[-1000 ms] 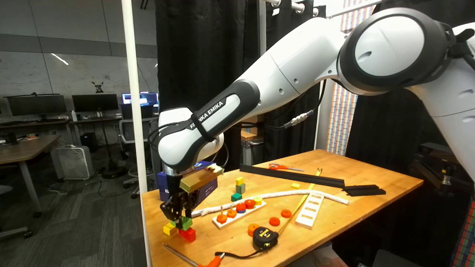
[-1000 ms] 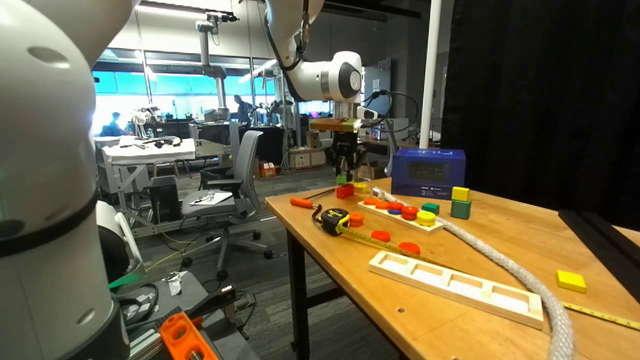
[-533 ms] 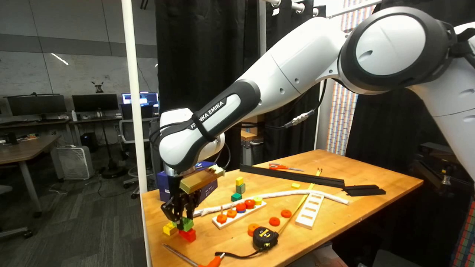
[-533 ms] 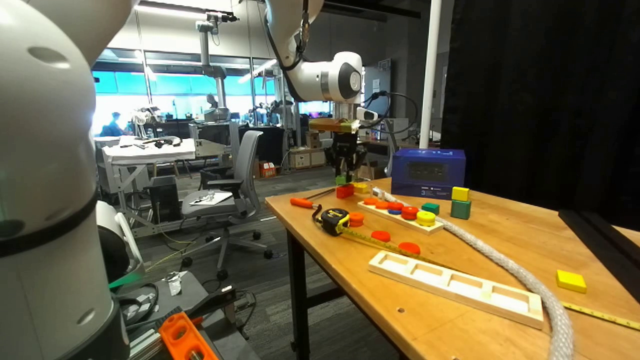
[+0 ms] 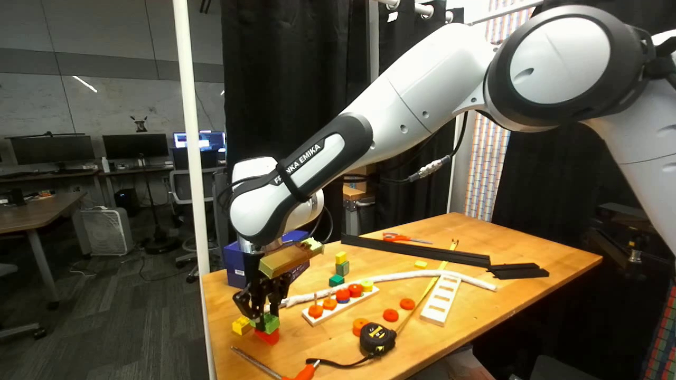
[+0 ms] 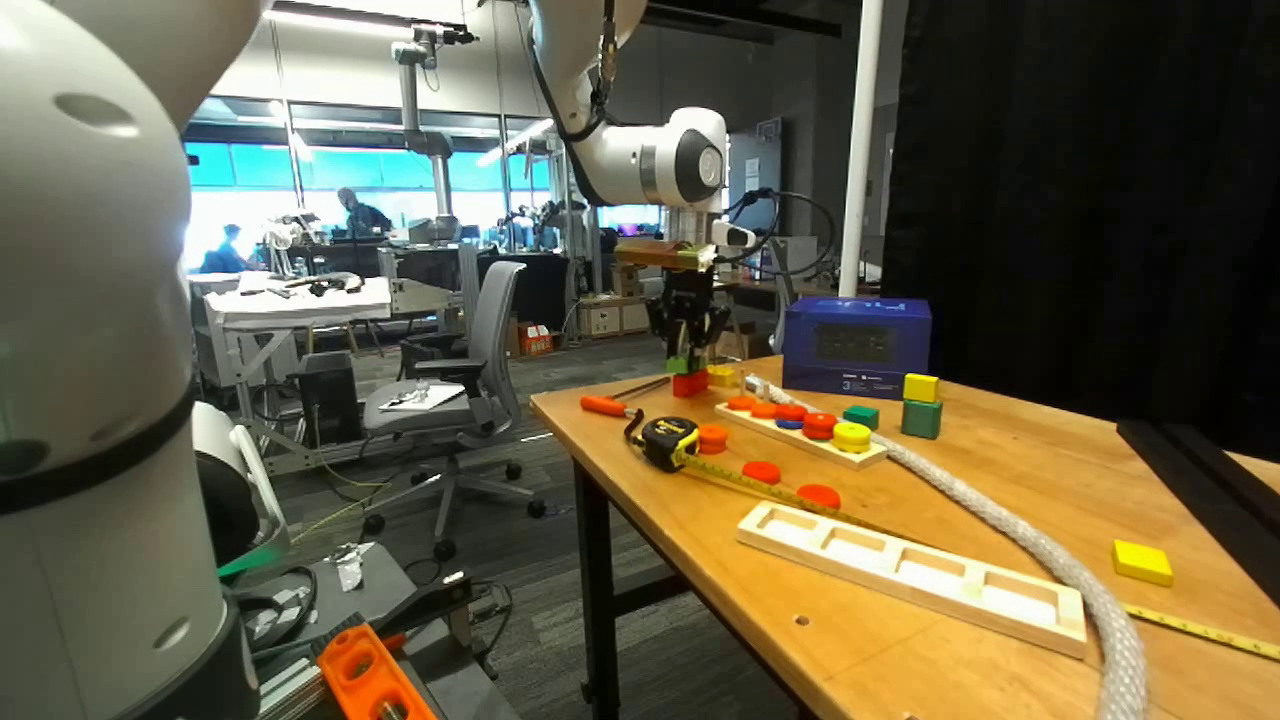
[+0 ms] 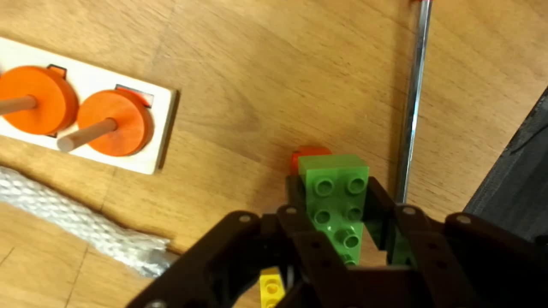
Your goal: Put the green block on the orange block
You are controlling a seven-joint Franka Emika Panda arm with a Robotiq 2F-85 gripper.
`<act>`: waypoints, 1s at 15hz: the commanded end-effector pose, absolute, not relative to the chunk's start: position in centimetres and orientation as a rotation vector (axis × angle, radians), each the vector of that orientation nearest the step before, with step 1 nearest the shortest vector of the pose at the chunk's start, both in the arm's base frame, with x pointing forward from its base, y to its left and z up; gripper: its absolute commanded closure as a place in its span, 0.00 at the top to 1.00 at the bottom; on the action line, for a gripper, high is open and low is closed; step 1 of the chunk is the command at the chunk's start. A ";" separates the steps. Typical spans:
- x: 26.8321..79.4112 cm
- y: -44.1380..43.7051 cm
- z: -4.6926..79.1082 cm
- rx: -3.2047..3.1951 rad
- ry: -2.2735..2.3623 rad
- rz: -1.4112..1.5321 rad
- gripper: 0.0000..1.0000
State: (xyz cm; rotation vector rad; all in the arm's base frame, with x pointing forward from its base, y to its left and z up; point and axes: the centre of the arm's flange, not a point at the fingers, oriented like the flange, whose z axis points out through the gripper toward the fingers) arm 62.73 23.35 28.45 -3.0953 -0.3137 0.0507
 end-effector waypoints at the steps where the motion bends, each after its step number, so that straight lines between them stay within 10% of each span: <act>1: 61.7 22.6 29.5 -3.083 -0.269 0.032 0.22; 15: 62.1 22.6 29.2 -3.065 -0.257 0.043 0.22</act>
